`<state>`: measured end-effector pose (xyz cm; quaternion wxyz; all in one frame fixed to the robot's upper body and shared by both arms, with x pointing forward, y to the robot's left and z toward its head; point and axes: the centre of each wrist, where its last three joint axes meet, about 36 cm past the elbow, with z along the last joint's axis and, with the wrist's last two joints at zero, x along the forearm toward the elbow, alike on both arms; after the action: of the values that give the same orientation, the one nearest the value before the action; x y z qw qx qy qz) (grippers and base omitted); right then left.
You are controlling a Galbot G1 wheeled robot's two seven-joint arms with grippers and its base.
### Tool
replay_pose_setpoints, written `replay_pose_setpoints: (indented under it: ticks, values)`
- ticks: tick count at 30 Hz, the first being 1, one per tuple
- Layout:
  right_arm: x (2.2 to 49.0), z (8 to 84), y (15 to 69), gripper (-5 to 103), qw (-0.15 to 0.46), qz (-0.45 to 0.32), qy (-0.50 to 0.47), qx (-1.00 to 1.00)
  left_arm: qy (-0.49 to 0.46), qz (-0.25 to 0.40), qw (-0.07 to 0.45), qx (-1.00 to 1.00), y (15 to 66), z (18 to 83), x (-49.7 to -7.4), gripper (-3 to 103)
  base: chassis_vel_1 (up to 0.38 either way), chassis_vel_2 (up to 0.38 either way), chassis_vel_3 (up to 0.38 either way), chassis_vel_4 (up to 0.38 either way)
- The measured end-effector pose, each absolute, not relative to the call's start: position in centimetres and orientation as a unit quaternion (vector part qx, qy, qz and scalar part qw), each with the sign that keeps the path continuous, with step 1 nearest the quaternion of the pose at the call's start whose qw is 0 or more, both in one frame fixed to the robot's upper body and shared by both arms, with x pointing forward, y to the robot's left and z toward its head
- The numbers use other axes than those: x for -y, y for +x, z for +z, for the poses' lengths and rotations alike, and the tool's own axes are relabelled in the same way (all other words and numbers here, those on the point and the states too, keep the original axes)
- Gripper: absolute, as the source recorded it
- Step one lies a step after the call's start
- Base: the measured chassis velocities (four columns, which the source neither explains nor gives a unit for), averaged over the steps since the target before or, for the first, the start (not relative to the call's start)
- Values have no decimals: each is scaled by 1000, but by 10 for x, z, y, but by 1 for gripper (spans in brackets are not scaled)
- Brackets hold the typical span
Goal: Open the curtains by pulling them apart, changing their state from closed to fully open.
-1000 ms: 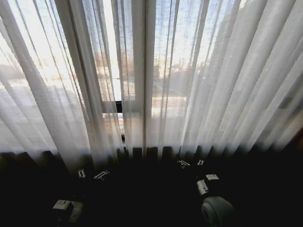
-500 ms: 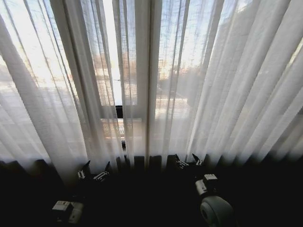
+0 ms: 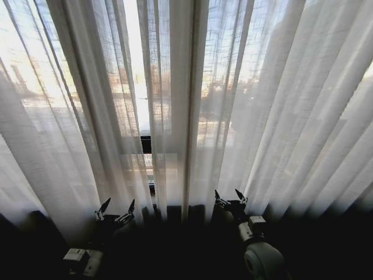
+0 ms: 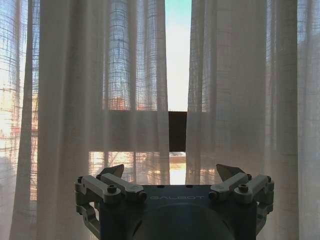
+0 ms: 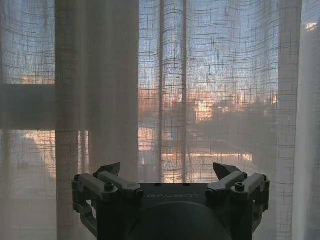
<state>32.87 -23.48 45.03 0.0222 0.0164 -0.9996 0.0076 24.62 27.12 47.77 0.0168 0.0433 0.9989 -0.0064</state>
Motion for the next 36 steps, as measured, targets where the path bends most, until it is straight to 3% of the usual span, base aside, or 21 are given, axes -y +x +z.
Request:
replay_pose_setpoints:
  ticks: [20,36]
  values:
    - [237,442,329,100,24,35,20,999,49,-5,20,-999,243,474,-274,100,7,38,-12,-39]
    - [237,444,327,100,22,36,18,999,48,-6,23,-999,240,473,-273,100,245,237,-243,-244]
